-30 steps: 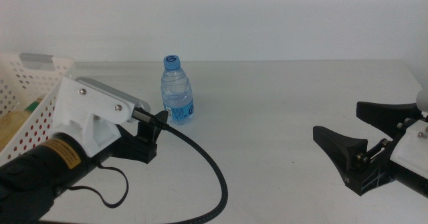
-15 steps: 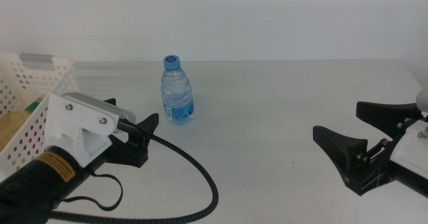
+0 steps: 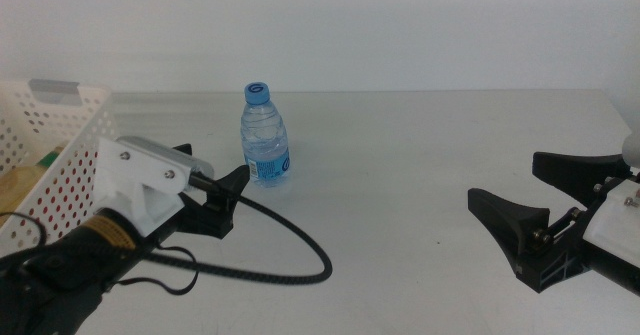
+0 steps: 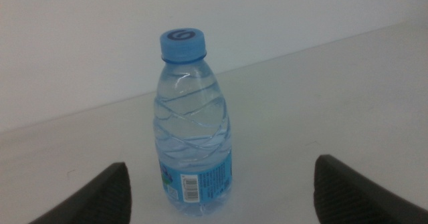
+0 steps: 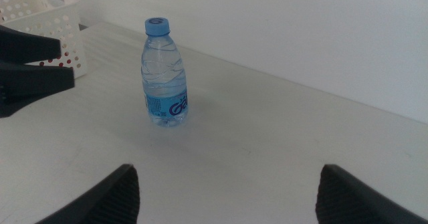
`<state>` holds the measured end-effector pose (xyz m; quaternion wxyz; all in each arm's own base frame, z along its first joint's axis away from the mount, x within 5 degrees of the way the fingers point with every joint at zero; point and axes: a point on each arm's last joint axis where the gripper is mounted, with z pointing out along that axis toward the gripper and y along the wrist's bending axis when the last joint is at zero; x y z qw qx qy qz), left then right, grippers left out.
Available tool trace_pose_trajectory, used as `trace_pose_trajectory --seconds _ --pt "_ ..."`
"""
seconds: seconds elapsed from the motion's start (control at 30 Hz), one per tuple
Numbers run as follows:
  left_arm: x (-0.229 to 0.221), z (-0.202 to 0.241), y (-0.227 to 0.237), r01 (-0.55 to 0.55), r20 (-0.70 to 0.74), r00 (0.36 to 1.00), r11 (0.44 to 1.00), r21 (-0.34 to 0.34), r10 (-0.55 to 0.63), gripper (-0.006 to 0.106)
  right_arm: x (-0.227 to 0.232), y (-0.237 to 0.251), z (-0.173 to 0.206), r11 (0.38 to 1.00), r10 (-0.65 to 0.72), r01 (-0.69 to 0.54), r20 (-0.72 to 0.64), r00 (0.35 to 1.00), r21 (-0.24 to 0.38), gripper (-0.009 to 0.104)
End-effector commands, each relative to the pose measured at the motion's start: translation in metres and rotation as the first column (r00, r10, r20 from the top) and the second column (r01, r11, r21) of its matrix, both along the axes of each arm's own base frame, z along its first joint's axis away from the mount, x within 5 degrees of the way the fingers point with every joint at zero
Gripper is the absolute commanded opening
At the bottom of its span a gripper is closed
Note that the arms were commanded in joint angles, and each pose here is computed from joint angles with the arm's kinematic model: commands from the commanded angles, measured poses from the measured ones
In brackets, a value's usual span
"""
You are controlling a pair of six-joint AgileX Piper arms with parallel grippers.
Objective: Use arms to grab the bottles and put them into the dustbin to the left of the table.
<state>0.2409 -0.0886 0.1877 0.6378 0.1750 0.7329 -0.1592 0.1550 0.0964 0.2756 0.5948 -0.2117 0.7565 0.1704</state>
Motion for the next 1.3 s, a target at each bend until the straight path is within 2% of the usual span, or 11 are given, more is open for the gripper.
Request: trace_pose_trajectory --seconds 0.0,0.8,1.27 --pt "0.009 0.019 -0.004 0.009 0.115 0.993 0.997 -0.072 -0.001 0.09 0.001 0.001 0.016 0.999 0.001 -0.005 0.1 0.995 0.046 0.069" --pt "0.088 -0.01 -0.027 0.01 0.09 0.996 0.997 -0.078 -0.003 0.09 0.001 0.001 0.016 0.999 0.001 -0.005 0.1 0.995 0.046 0.069" --pt "0.131 -0.02 -0.035 0.003 0.124 0.992 0.996 -0.088 0.008 0.09 0.001 0.001 0.016 0.999 0.0 -0.005 0.099 0.995 0.048 0.069"
